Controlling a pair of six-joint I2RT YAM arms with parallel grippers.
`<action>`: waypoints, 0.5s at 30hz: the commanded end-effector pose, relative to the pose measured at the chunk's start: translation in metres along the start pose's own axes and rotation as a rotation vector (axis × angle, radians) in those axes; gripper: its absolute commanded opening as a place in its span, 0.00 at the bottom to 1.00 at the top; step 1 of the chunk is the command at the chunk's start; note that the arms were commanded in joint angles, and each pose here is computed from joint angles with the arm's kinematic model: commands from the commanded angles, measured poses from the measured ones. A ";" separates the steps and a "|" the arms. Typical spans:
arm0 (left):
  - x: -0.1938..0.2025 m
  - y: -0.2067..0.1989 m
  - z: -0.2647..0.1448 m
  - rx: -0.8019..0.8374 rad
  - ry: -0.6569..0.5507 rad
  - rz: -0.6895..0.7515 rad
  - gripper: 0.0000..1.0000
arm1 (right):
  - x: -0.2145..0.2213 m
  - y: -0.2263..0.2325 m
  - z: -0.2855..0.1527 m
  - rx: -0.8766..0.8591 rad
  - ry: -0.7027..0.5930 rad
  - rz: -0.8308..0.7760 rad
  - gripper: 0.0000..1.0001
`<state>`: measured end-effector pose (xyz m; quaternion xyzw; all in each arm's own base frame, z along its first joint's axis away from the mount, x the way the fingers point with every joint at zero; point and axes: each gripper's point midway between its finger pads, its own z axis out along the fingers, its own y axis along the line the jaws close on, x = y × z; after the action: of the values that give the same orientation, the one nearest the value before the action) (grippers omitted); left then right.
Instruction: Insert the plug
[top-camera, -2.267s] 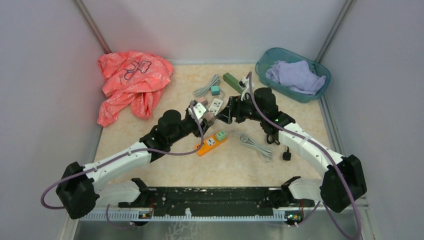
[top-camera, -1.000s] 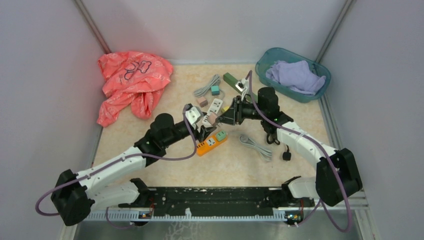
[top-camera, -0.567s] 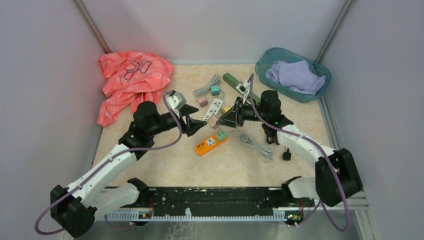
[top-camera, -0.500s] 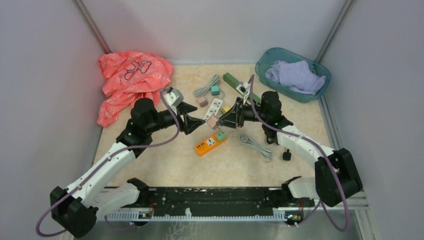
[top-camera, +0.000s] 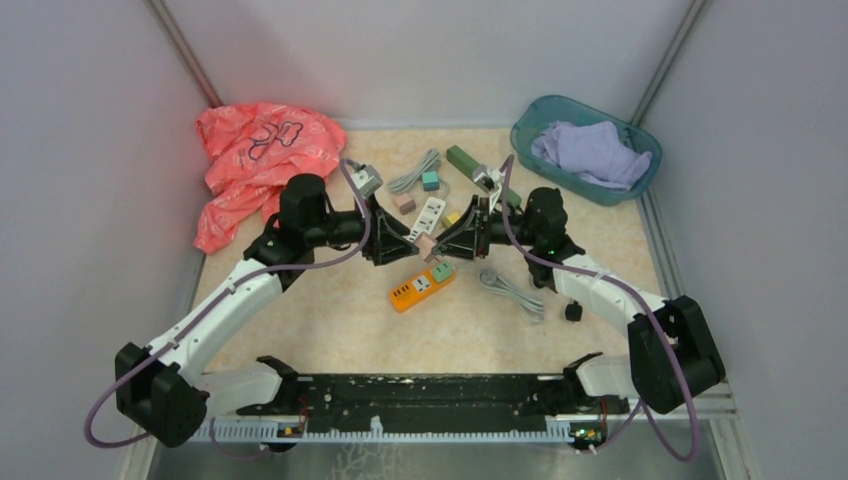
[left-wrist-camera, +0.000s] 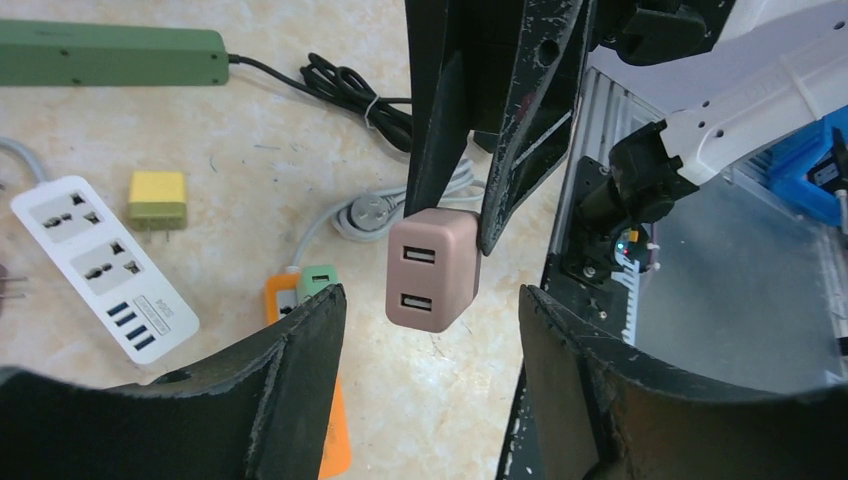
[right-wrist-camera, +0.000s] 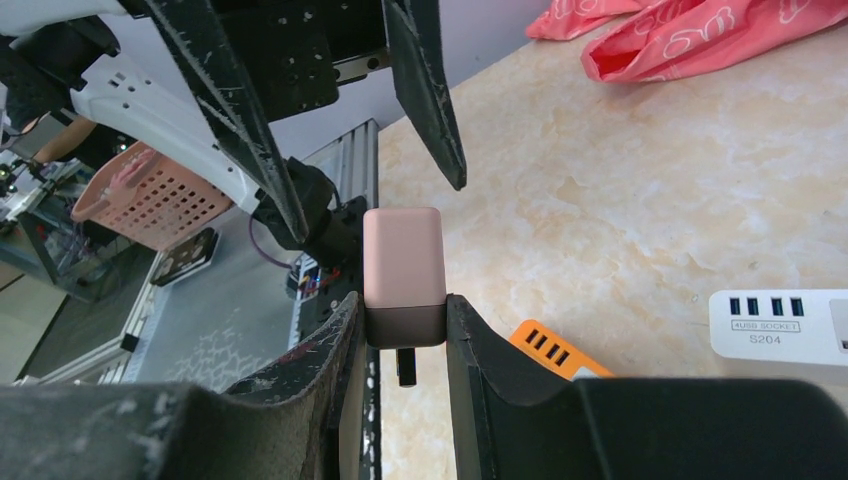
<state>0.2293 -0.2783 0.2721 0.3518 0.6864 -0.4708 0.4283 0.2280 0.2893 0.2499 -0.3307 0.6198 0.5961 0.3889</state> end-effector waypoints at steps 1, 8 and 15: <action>-0.010 -0.008 0.000 0.049 0.013 -0.074 0.66 | -0.015 0.020 0.002 -0.073 -0.035 -0.126 0.00; -0.002 -0.004 0.006 0.072 0.047 -0.119 0.62 | -0.015 0.026 0.002 -0.094 -0.035 -0.138 0.00; 0.001 -0.011 0.010 0.136 0.056 -0.131 0.55 | -0.012 0.029 0.007 -0.116 -0.029 -0.137 0.00</action>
<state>0.2268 -0.2864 0.2595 0.3305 0.7096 -0.5108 0.3554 0.2190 0.2938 0.2558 -0.3526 0.5972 0.6036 0.3932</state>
